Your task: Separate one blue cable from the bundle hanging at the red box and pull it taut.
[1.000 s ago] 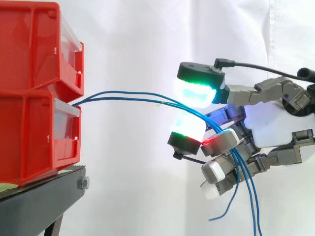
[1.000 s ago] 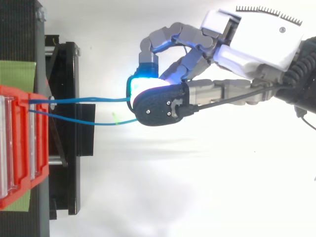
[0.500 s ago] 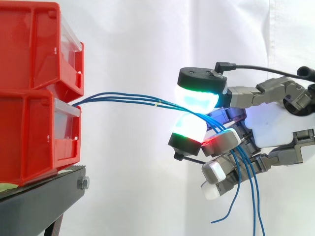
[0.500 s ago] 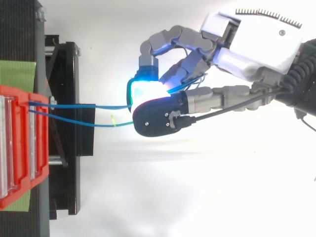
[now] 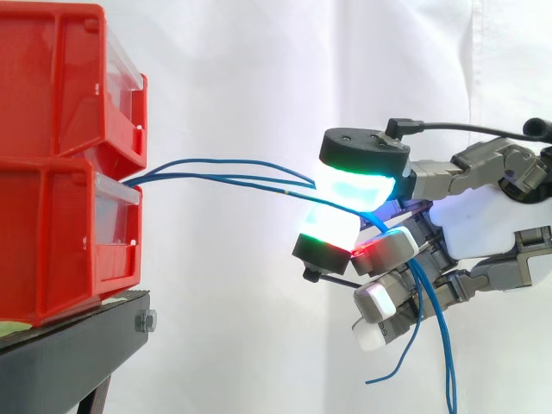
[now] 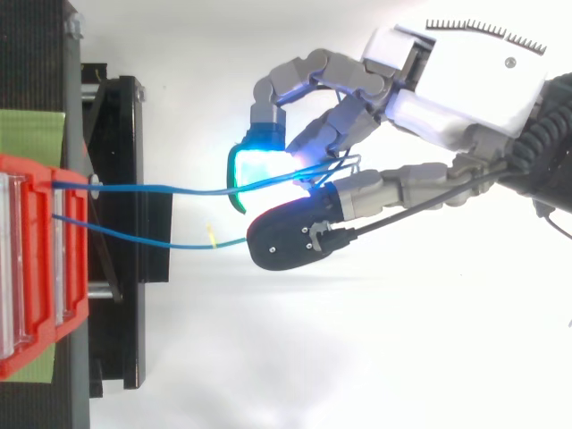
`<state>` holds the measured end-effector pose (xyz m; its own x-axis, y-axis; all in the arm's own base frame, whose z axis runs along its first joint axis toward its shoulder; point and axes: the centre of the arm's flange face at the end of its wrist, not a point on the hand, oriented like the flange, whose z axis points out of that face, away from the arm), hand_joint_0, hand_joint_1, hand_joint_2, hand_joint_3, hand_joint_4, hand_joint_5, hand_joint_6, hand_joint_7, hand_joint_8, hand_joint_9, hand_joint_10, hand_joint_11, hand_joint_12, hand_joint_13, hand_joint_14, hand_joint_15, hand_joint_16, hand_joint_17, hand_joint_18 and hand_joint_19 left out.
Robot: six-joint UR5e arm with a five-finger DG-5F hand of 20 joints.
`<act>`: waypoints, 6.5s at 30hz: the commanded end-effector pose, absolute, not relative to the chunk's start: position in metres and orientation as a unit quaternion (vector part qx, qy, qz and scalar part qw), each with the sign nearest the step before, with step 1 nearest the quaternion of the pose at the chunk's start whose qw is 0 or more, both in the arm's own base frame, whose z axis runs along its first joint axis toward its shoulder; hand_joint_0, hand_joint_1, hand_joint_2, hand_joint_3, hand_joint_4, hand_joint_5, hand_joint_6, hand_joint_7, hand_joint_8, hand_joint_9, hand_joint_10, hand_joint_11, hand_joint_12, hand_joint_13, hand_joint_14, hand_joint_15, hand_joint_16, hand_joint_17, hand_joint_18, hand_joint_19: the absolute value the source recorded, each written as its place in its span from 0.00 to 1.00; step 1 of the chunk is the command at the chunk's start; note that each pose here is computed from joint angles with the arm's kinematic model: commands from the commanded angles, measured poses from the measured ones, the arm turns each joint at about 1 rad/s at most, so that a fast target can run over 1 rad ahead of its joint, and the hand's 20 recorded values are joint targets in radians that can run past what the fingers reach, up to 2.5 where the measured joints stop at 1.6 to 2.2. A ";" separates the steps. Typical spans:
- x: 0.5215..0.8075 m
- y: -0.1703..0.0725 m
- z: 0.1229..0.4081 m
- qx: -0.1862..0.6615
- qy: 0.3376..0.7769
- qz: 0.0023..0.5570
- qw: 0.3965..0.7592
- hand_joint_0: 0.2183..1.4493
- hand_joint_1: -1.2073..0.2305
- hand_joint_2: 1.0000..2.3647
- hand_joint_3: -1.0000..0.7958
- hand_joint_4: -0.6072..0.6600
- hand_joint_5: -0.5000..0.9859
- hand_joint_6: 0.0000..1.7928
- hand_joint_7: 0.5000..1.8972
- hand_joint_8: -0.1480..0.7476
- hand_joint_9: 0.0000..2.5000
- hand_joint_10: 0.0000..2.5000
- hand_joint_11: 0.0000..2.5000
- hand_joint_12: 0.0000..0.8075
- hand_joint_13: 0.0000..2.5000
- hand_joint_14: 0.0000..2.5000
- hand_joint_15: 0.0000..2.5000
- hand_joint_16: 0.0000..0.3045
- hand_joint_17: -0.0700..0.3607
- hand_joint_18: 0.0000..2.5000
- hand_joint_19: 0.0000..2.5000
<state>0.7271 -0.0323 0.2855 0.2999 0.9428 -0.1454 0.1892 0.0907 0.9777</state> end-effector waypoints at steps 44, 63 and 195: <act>0.728 -0.033 0.285 0.583 0.485 0.339 0.557 0.36 0.26 0.00 0.28 0.55 0.21 0.51 0.47 0.42 0.47 0.00 0.58 0.42 0.36 0.01 0.36 0.13 0.38 0.26 0.23; 0.727 -0.034 0.285 0.583 0.485 0.336 0.559 0.22 0.38 0.00 0.28 0.58 0.21 0.51 0.44 0.47 0.47 0.03 0.56 0.47 0.36 0.01 0.36 0.15 0.41 0.27 0.23; 0.729 -0.028 0.285 0.581 0.480 0.346 0.559 0.39 0.24 0.00 0.28 0.54 0.21 0.50 0.40 0.41 0.48 0.00 0.59 0.42 0.38 0.01 0.36 0.14 0.39 0.27 0.23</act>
<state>0.7294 -0.0283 0.2855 0.2998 0.9444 -0.1353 0.1709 0.0864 0.9815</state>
